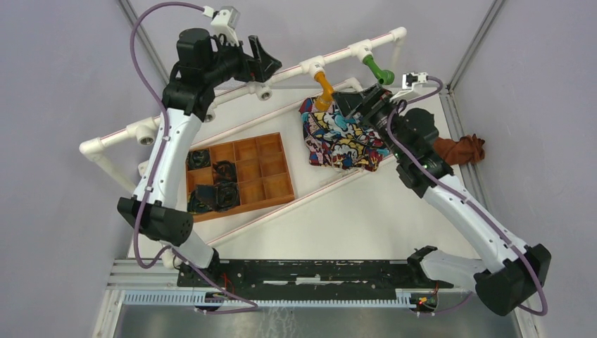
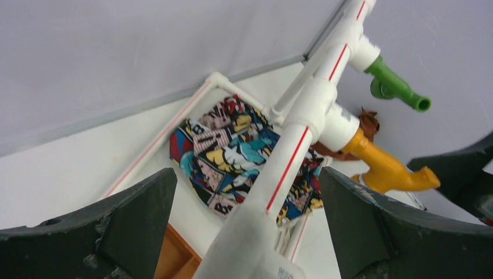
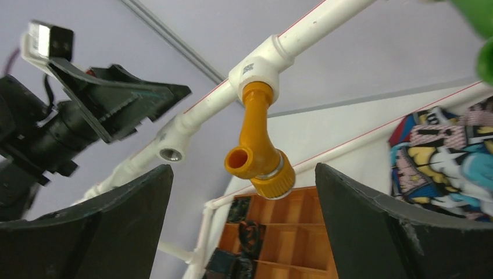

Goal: Install the water faucets
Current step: Reset both arms

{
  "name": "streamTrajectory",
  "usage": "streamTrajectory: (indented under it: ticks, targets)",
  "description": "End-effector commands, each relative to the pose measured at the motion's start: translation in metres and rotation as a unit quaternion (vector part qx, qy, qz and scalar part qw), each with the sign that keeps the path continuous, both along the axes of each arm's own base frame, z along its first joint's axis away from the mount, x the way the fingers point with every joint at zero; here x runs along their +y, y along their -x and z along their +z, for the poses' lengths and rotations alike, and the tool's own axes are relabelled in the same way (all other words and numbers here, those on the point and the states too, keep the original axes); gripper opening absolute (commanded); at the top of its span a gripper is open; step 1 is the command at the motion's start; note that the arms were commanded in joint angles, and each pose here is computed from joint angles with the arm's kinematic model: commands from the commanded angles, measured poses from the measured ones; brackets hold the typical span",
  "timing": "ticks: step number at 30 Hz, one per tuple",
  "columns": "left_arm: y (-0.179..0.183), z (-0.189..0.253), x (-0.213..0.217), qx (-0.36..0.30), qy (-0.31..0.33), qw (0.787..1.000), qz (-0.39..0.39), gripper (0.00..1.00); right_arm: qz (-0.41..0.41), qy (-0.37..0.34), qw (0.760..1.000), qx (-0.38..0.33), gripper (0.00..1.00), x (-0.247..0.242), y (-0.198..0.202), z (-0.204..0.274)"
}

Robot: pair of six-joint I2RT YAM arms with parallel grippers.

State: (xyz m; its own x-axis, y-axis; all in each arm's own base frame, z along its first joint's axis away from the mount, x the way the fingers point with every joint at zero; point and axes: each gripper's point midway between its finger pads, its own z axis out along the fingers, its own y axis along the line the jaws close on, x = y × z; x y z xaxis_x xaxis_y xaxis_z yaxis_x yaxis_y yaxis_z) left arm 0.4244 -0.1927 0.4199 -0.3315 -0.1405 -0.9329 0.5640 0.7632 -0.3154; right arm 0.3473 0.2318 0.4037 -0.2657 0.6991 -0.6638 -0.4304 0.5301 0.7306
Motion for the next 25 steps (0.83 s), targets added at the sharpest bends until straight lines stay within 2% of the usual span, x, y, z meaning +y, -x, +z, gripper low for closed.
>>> streamTrajectory:
  ticks: [1,3,6,11,16,20,25]
  targets:
    - [-0.005,0.07,0.014,-0.078,0.02,0.995,0.052,1.0,-0.084,0.164,0.981,-0.058,0.98,-0.045,0.013,0.014]
    - [-0.003,0.089,0.029,-0.09,0.021,0.991,0.095,1.0,-0.142,0.234,0.961,-0.041,0.98,-0.077,0.016,0.004]
    - [0.016,0.101,0.045,-0.096,0.018,0.987,0.126,1.0,-0.244,0.318,0.916,-0.003,0.98,-0.132,0.025,-0.001]
    - [0.043,0.077,0.072,-0.08,0.008,0.98,0.182,1.0,-0.364,0.382,0.849,0.035,0.98,-0.198,0.05,0.014]
    - [0.082,0.06,0.09,-0.059,0.003,0.977,0.206,1.0,-0.42,0.409,0.809,0.046,0.98,-0.229,0.066,0.001]
    - [0.113,0.045,0.093,-0.059,0.009,0.979,0.196,1.0,-0.422,0.416,0.803,0.065,0.98,-0.232,0.068,-0.018]
    - [0.121,0.011,0.093,-0.039,0.0,0.981,0.189,1.0,-0.399,0.417,0.814,0.068,0.98,-0.224,0.067,-0.045]
